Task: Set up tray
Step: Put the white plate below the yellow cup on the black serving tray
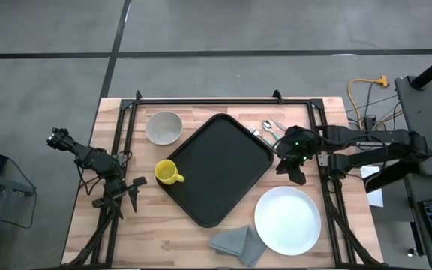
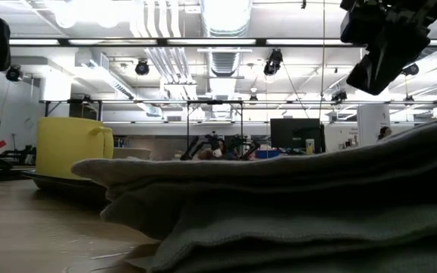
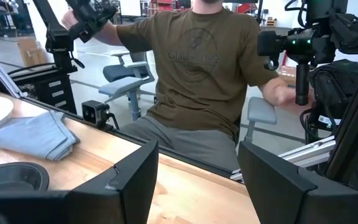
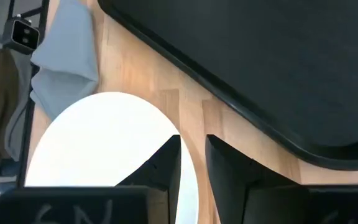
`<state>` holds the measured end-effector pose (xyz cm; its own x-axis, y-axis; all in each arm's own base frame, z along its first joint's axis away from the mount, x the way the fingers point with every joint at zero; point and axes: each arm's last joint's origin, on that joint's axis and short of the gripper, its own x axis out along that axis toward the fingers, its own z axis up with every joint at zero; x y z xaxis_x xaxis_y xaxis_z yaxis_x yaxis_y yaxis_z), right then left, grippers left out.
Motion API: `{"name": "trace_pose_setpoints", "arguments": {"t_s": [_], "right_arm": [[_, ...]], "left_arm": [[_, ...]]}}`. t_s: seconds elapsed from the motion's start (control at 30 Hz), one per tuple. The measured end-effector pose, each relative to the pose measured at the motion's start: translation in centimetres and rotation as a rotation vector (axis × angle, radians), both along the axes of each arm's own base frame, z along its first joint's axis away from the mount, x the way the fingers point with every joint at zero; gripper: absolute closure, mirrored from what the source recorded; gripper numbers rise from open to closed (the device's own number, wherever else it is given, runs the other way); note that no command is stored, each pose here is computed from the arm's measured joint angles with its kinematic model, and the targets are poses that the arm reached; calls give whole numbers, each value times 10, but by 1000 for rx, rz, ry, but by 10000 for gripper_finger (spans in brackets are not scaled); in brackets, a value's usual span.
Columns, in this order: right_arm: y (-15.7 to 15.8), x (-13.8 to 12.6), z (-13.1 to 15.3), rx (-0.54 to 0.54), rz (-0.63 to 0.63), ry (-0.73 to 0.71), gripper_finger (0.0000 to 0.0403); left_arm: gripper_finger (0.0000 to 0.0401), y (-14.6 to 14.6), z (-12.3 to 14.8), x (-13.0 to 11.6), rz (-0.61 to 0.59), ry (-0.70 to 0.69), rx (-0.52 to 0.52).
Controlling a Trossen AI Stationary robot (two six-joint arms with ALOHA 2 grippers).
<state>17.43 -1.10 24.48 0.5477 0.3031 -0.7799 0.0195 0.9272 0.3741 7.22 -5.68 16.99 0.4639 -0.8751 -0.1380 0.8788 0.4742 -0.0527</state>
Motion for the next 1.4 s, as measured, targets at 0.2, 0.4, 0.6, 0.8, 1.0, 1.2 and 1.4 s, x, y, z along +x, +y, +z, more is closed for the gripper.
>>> {"name": "trace_pose_setpoints", "arguments": {"t_s": [0.2, 0.4, 0.6, 0.8, 1.0, 1.2, 1.4], "right_arm": [[0, 2, -14, -25, 60, 70, 335], [0, 14, -30, -10, 67, 170, 335], [0, 27, -52, 30, 99, 284, 331], [-1, 33, -67, 54, 112, 359, 284], [-1, 38, -79, 68, 113, 421, 228], [0, 41, -86, 131, 155, 441, 213], [1, 43, -93, 138, 160, 460, 227]], "left_arm": [[193, 0, 0, 0, 0, 1, 0], [193, 0, 0, 0, 0, 1, 1], [193, 0, 0, 0, 0, 1, 1], [193, 0, 0, 0, 0, 2, 1], [193, 0, 0, 0, 0, 2, 1], [193, 0, 0, 0, 0, 2, 1], [193, 0, 0, 0, 1, 2, 1]]}}
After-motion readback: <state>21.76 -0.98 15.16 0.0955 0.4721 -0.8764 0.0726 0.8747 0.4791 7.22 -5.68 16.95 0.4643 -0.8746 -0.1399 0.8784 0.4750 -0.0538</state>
